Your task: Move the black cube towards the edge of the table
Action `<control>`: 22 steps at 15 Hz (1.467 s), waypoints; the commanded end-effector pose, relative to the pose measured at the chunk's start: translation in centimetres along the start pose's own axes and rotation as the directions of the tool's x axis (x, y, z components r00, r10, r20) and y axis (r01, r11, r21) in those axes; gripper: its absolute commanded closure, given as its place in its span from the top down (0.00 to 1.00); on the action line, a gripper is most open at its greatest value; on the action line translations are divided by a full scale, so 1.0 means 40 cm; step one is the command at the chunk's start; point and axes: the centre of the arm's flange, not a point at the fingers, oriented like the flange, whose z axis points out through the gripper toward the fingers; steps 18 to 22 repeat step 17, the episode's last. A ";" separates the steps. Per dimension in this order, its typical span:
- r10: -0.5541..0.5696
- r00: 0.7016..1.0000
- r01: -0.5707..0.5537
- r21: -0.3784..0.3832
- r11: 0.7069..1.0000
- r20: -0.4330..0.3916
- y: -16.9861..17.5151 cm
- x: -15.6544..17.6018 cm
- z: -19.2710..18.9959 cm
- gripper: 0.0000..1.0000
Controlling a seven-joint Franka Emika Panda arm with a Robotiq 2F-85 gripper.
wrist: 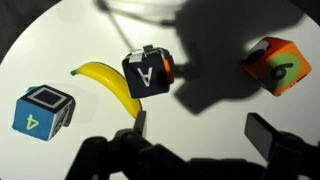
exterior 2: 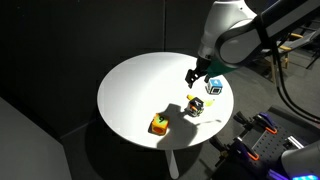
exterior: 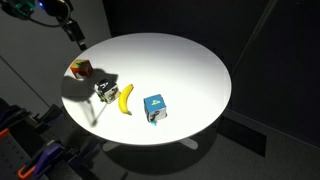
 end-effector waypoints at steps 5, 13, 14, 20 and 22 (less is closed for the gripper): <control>-0.082 0.996 0.080 0.049 0.996 0.046 0.007 -0.038 -0.142 1.00; -0.090 0.992 0.090 0.011 0.996 0.093 0.034 -0.064 -0.227 1.00; -0.072 0.993 0.070 0.024 0.997 0.093 0.020 -0.059 -0.192 1.00; -0.073 0.993 0.072 0.021 0.997 0.095 0.020 -0.063 -0.192 1.00; -0.073 0.993 0.072 0.021 0.997 0.095 0.020 -0.063 -0.192 1.00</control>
